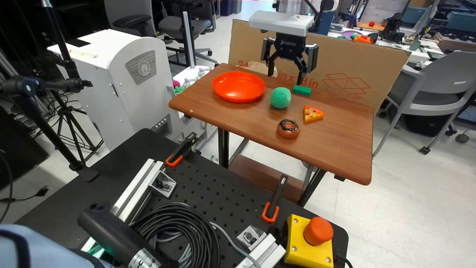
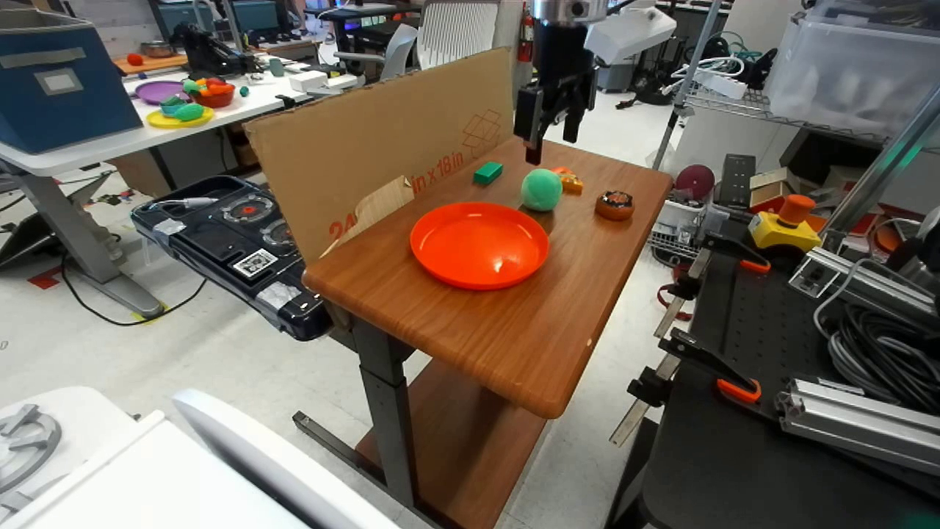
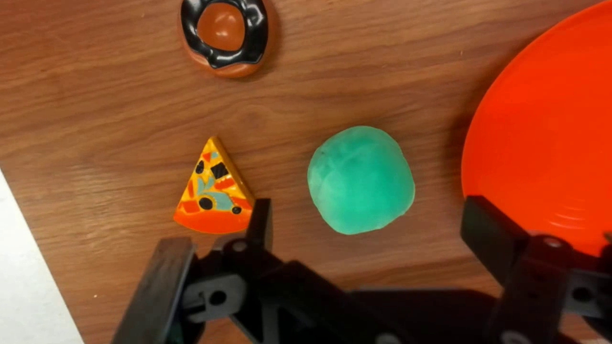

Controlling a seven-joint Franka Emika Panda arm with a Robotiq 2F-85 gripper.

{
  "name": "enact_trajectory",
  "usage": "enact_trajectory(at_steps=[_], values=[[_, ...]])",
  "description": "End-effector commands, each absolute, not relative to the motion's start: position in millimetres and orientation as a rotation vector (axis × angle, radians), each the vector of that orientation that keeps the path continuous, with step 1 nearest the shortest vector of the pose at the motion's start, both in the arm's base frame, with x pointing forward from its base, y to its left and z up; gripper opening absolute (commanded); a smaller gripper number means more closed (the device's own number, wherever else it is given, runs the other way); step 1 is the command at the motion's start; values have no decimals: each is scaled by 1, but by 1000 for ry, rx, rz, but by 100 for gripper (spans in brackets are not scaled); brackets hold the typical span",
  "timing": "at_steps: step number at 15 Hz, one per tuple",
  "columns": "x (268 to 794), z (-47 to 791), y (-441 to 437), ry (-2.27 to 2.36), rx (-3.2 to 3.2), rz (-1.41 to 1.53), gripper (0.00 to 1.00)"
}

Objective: Move the green plush toy to the right

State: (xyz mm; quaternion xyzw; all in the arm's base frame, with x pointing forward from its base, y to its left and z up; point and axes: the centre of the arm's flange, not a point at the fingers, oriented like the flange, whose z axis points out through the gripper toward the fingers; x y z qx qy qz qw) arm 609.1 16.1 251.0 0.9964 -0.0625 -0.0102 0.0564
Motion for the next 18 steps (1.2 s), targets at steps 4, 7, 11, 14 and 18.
enact_trajectory(at_steps=[4,7,11,14,18], values=[[651,208,11,-191,2954,-258,100],[661,193,7,-180,2938,-338,72],[665,198,12,-139,2938,-378,43],[659,230,17,-78,2964,-309,23],[663,287,-5,-33,2959,-140,5]])
